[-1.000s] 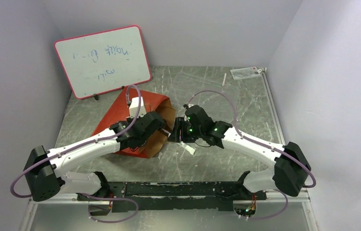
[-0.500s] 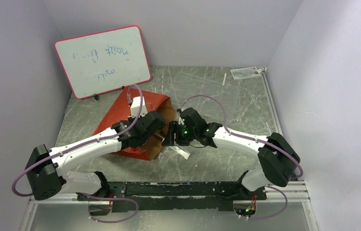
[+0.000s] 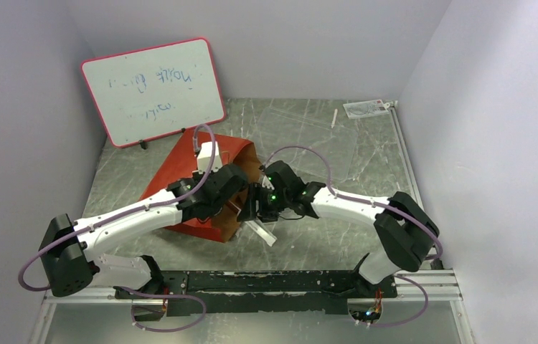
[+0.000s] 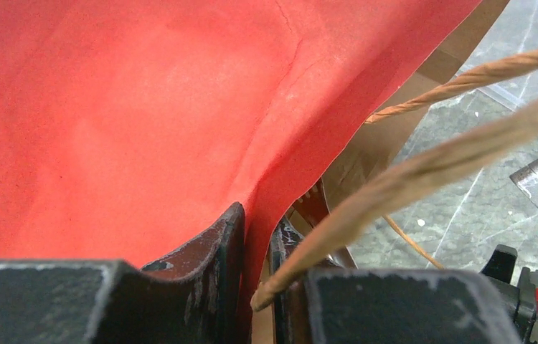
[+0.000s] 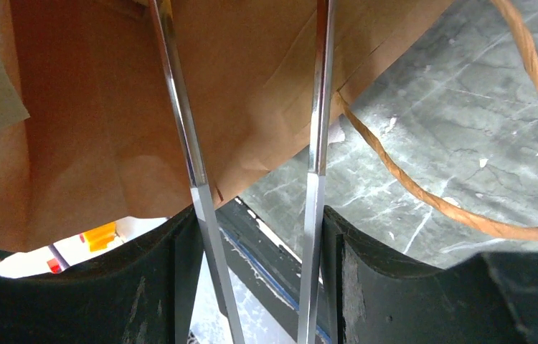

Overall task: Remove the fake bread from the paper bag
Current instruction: Take out the fake bread from the paper bag.

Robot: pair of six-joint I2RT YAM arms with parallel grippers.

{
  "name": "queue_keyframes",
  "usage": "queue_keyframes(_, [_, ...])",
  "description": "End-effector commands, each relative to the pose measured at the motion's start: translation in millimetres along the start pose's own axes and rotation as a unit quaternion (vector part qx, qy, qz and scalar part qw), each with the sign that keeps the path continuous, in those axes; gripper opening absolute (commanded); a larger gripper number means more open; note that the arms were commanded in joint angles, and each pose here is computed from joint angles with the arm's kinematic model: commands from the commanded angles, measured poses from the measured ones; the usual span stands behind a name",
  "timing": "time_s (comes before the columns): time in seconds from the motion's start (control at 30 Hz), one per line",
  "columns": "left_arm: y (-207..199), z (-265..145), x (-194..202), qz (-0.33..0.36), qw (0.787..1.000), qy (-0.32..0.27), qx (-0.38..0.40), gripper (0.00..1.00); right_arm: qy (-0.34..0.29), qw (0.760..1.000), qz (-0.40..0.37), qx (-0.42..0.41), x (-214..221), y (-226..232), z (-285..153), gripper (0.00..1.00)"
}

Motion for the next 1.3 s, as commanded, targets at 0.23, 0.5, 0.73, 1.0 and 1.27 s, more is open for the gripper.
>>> queue_keyframes(0.23, [-3, -6, -13, -0.008, 0.999, -0.034, -0.003, 0.24, 0.04, 0.999, -0.014, 0.015, -12, 7, 8, 0.58])
queue_keyframes(0.5, [-9, -7, -16, 0.01, 0.999, -0.04, -0.009, 0.24, 0.049, 0.997, -0.039, 0.055, -25, 3, 13, 0.58])
queue_keyframes(0.73, [-4, -9, -22, 0.021, 0.998, -0.053, -0.02, 0.24, 0.056, 0.996, -0.036, 0.057, -22, 4, -2, 0.58])
queue_keyframes(1.0, [-3, -9, -21, 0.026, 0.998, -0.061, 0.008, 0.24, 0.084, 0.996, -0.017, 0.028, -16, -1, -1, 0.58])
queue_keyframes(1.27, [-13, -13, -25, 0.029, 0.995, -0.073, 0.066, 0.24, 0.12, 0.993, -0.016, -0.009, -18, 4, 13, 0.58])
Point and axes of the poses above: each gripper's point midway between its finger pads, its own z axis out along the fingers, its own y axis along the line the jaws close on, x = y × z, the point moved 5 cm from there along -z, back along the fingers, and after that the axes turned 6 degrees about -z, right-handed, at the moved point
